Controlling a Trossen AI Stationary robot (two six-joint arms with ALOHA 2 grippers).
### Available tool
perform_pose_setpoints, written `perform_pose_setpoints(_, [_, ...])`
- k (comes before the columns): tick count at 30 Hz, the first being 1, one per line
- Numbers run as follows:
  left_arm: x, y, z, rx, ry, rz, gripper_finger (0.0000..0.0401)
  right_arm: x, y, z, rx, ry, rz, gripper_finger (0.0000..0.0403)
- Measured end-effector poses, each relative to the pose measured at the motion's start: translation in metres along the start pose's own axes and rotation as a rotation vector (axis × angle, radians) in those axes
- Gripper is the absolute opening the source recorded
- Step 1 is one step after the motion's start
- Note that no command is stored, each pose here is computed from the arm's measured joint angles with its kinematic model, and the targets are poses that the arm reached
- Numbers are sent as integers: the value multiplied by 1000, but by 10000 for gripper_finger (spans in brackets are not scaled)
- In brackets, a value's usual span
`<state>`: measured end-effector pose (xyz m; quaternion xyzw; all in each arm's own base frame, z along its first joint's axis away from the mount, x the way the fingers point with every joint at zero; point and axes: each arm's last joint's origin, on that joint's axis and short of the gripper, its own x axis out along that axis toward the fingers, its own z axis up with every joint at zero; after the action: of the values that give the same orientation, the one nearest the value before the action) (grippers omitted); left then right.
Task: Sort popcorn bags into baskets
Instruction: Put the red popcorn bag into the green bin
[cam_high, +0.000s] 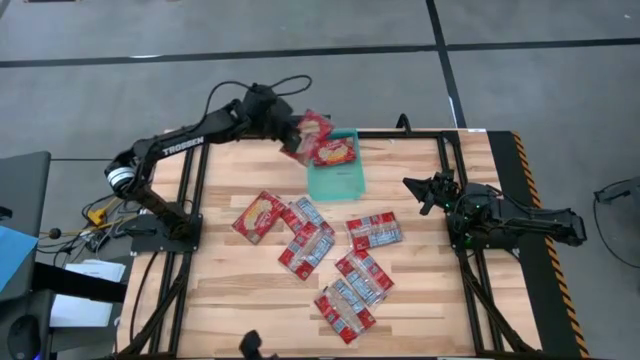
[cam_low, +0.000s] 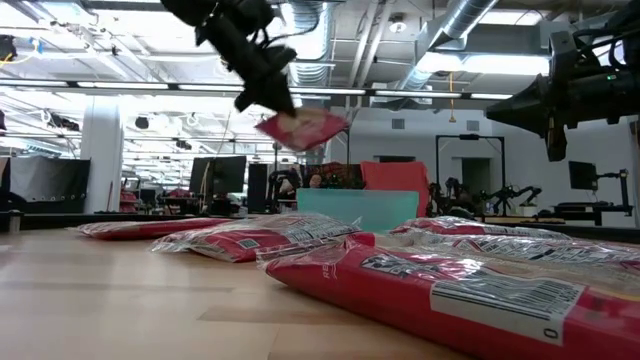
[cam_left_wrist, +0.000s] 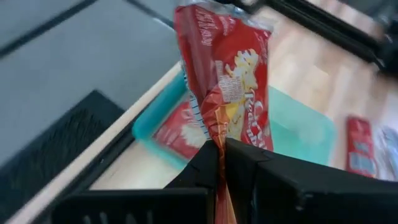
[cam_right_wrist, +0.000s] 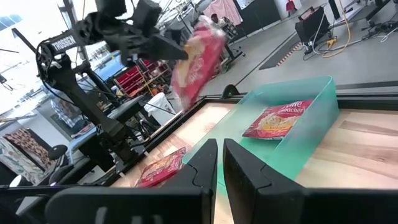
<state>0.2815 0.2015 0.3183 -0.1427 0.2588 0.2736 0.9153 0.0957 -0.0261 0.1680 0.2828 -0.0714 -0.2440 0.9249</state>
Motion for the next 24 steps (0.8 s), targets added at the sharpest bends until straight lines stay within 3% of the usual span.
perform_pose_setpoints(12, [50, -32, 34, 311, 68, -132, 0, 0, 0, 0, 0, 1, 0, 54])
perform_pose_setpoints(19, [87, -49, 28, 434, 147, -195, 0, 0, 0, 0, 0, 2, 2, 54])
perform_pose_setpoints(24, [107, -53, 13, 440, 212, -222, 0, 0, 0, 0, 0, 3, 3, 54])
